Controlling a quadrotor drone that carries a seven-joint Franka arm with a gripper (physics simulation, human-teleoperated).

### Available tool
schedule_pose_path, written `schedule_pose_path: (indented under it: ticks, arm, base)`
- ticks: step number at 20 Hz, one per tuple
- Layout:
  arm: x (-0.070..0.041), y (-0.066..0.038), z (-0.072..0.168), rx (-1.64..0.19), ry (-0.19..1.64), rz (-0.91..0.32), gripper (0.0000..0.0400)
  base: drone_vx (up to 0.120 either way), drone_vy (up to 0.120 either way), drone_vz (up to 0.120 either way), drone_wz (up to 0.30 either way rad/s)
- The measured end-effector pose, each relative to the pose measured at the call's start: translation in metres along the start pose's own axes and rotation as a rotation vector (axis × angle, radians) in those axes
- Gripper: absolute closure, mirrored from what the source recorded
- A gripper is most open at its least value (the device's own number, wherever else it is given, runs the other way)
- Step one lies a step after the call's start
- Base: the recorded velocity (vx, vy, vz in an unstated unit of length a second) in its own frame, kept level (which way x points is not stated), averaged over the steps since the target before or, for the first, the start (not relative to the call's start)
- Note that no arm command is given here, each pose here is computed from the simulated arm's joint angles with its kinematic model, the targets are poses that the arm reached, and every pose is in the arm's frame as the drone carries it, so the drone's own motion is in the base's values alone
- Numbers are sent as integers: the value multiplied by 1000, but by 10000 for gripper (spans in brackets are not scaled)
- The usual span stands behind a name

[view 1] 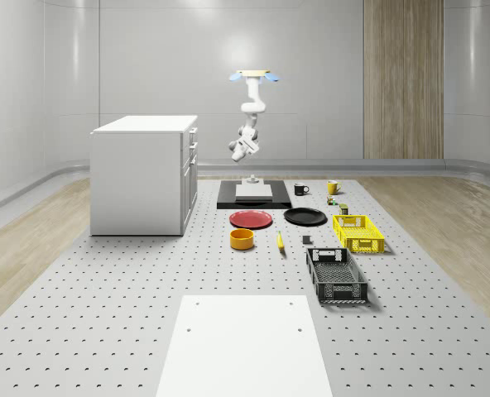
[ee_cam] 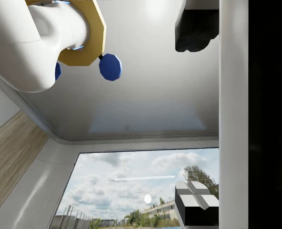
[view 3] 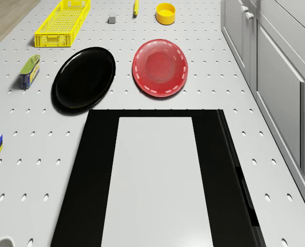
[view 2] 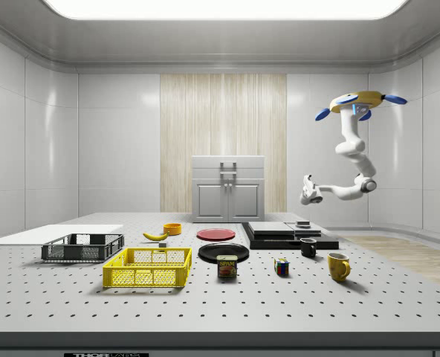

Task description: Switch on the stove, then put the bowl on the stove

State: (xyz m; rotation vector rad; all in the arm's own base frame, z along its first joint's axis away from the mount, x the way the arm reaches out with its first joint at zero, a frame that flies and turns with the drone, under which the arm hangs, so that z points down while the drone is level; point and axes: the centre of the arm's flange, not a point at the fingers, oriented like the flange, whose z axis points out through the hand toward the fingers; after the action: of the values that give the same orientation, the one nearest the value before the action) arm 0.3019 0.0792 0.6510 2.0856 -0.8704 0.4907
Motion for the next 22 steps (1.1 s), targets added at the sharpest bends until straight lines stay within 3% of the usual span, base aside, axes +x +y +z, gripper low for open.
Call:
schedule_pose_path:
  ticks: [3,5,8,14,22]
  arm:
    - [-32,-31,11,-330,330,-10,0]
    - [-52,-50,32,-576,574,-18,0]
    - [-68,-66,73,-917,913,-28,0]
    - [-69,-65,130,-1332,1328,-45,0]
    - [-63,-57,153,-1509,1511,-57,0]
  base:
    - [0,0,-27,0]
    - [0,0,-120,0]
    - [0,0,-120,0]
    - [0,0,-120,0]
    - [95,0,-120,0]
